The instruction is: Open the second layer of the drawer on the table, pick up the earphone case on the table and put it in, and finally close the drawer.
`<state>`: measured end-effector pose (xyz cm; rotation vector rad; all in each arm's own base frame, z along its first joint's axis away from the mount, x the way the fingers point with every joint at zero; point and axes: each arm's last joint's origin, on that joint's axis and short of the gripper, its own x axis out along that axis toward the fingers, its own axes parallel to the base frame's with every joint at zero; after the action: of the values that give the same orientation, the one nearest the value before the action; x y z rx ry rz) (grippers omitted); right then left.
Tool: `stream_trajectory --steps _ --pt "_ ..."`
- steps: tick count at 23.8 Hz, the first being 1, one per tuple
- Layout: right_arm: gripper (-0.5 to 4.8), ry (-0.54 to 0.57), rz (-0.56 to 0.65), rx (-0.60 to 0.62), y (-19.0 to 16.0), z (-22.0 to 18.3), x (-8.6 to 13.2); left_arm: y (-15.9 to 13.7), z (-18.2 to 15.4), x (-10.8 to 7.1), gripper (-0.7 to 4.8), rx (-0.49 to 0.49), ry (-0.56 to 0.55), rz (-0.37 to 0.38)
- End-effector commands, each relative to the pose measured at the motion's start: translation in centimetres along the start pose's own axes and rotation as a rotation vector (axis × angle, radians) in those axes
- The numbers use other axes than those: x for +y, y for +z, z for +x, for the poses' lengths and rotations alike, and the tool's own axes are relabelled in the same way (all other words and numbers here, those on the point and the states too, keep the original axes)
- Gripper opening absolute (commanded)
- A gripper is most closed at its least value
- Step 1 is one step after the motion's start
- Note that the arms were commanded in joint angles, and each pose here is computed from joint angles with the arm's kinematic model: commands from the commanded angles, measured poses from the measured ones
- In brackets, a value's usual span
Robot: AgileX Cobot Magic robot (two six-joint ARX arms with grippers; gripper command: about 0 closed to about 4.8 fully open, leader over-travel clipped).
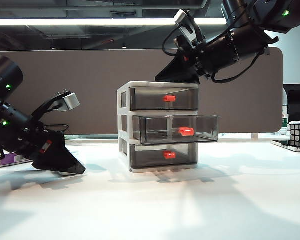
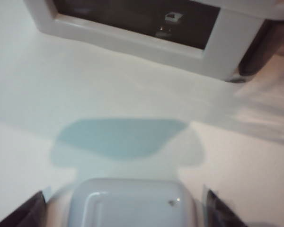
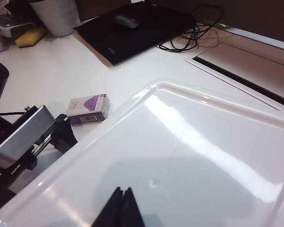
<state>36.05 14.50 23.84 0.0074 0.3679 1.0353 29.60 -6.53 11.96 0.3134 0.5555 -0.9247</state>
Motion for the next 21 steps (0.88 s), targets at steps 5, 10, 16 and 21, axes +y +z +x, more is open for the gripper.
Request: stream_trajectory --steps 5,10,16,21 --pt "-0.05 0.008 0.091 0.099 -1.9 0.4 0.0 -0.4 0.0 -0.2 1.83 0.026 -0.017 -0.021" --pt "-0.05 0.007 0.090 0.098 -1.9 0.4 0.0 -0.4 0.0 -0.2 1.16 0.026 -0.016 -0.022" --pt "-0.05 0.002 0.090 0.100 -2.0 0.4 0.0 0.5 -0.6 -0.2 1.20 0.005 0.012 -0.004" --pt "-0.05 0.001 0.089 0.098 -1.9 0.4 0.0 3.8 -3.0 -1.7 1.20 -0.061 0.030 0.072"
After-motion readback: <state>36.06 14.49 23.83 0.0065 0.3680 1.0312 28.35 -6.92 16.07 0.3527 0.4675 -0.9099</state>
